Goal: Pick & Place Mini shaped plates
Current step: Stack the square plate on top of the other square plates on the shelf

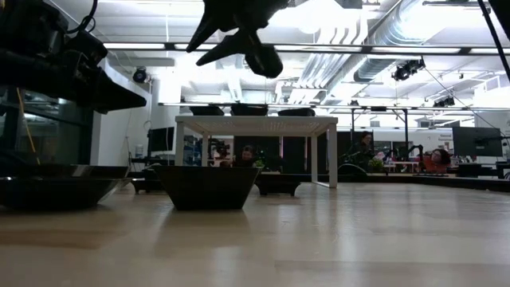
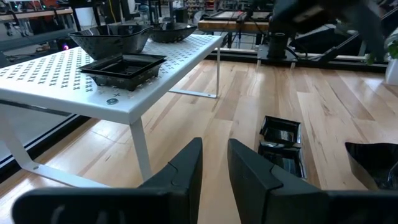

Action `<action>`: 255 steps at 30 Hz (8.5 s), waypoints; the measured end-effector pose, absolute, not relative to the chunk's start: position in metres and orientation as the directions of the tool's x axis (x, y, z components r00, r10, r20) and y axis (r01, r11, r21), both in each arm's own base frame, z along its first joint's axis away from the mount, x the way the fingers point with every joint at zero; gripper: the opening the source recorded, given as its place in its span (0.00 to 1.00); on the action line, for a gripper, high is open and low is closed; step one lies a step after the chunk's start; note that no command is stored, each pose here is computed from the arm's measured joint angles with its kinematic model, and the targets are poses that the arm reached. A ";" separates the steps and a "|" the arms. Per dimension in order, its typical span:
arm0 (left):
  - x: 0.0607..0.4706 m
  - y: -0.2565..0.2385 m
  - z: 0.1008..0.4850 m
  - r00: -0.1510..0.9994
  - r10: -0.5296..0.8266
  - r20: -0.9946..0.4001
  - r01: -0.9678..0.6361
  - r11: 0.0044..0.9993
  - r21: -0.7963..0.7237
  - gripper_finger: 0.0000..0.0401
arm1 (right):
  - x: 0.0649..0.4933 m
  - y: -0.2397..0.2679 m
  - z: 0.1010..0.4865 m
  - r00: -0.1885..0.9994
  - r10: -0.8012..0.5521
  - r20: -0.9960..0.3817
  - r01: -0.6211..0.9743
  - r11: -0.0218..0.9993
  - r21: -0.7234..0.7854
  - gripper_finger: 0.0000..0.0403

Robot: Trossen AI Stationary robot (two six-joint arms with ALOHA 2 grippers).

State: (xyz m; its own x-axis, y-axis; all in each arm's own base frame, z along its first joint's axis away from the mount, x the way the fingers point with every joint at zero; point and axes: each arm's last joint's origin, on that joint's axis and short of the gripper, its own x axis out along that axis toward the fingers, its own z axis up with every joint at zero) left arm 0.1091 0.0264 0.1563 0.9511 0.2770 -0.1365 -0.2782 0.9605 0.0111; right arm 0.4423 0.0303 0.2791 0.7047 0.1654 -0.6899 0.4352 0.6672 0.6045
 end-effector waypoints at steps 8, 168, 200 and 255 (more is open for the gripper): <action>0.109 0.026 0.156 0.951 0.277 -0.136 -0.278 0.960 0.011 0.18 | 0.433 0.067 0.271 0.647 0.184 -0.740 0.432 0.711 0.555 0.21; 0.109 0.026 0.156 0.951 0.277 -0.136 -0.278 0.961 0.011 0.18 | 0.345 0.019 0.135 0.504 -0.071 -0.861 0.861 0.123 0.493 0.18; 0.109 0.026 0.156 0.951 0.277 -0.136 -0.278 0.960 0.011 0.18 | 0.348 0.027 0.140 0.543 -0.054 -0.838 0.832 0.170 0.528 0.00; 0.109 0.026 0.156 0.951 0.276 -0.136 -0.278 0.961 0.011 0.18 | 0.358 0.004 0.299 0.670 -0.346 -0.656 0.740 0.240 0.629 0.00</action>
State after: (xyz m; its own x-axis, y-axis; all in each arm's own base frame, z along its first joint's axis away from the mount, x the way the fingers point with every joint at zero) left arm 0.1091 0.0264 0.1563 0.9513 0.2765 -0.1365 -0.2776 0.9606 0.0111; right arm 0.3579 0.0045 0.2991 0.6701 -0.3464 -0.6565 0.7398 0.2397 0.6287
